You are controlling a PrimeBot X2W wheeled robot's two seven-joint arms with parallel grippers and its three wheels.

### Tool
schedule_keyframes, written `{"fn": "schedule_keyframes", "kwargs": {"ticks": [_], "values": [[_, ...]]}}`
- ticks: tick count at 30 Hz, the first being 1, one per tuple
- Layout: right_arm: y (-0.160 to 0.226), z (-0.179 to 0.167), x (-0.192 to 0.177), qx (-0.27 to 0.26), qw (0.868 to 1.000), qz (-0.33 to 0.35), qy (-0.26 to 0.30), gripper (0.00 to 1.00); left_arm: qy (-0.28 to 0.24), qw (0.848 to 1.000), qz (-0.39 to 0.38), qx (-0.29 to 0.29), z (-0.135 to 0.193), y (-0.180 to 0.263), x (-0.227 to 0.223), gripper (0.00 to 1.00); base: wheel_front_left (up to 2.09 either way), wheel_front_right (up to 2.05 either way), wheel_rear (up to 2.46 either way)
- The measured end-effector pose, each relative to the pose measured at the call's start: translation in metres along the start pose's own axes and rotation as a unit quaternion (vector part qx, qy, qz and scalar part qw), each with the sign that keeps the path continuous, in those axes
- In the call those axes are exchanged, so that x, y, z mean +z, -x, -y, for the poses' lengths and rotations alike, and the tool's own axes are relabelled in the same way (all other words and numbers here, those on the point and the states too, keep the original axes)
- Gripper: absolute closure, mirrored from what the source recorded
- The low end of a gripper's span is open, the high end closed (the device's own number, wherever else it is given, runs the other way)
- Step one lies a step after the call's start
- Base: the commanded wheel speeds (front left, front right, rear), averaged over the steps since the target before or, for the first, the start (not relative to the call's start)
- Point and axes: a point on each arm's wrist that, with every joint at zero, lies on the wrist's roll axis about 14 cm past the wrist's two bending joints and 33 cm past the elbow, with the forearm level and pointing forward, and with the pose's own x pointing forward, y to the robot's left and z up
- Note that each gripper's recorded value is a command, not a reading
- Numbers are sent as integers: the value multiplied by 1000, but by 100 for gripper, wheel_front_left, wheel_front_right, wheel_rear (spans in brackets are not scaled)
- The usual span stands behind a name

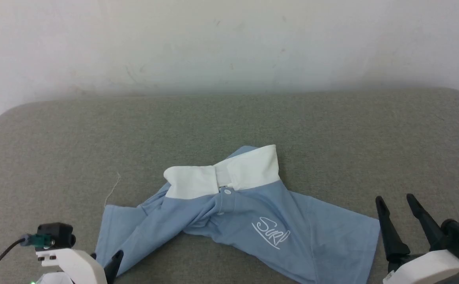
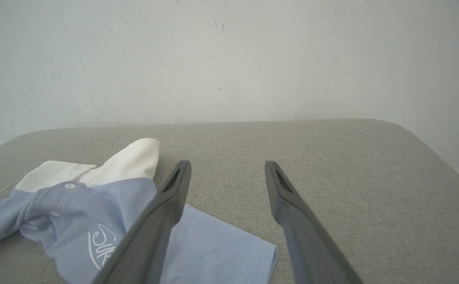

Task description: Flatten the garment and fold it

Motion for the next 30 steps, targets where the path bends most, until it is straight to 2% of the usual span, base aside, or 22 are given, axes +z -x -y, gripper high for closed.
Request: {"fn": "schedule_keyframes", "kwargs": {"ticks": [8,16,17,18,19,24,26,30], "values": [[4,10,-6,-17,1000,-10,-1,0,-10,994,-104,17,-11,-21,-51,0,0,0,0],[2,19,-11,-31,999,-18,-2,0,-40,988,-147,12,-4,-43,-63,0,0,0,0],[2,20,-11,-33,999,-19,-2,0,-46,987,-151,10,-2,-45,-64,39,0,0,0],[1,21,-12,-35,999,-19,-2,0,-46,987,-151,10,-2,-47,-64,72,0,0,0],[1,22,-12,-37,999,-20,-1,0,-44,988,-151,8,0,-48,-65,100,0,0,0],[2,29,-21,-45,998,-47,-2,0,-24,992,-127,-1,8,-53,-63,100,0,0,0],[4,29,-37,-46,995,-89,-6,0,-15,994,-109,0,7,-52,-59,100,0,0,0],[13,27,-83,-40,978,-207,-6,0,13,998,-63,3,10,-49,-49,100,0,0,0]]}}
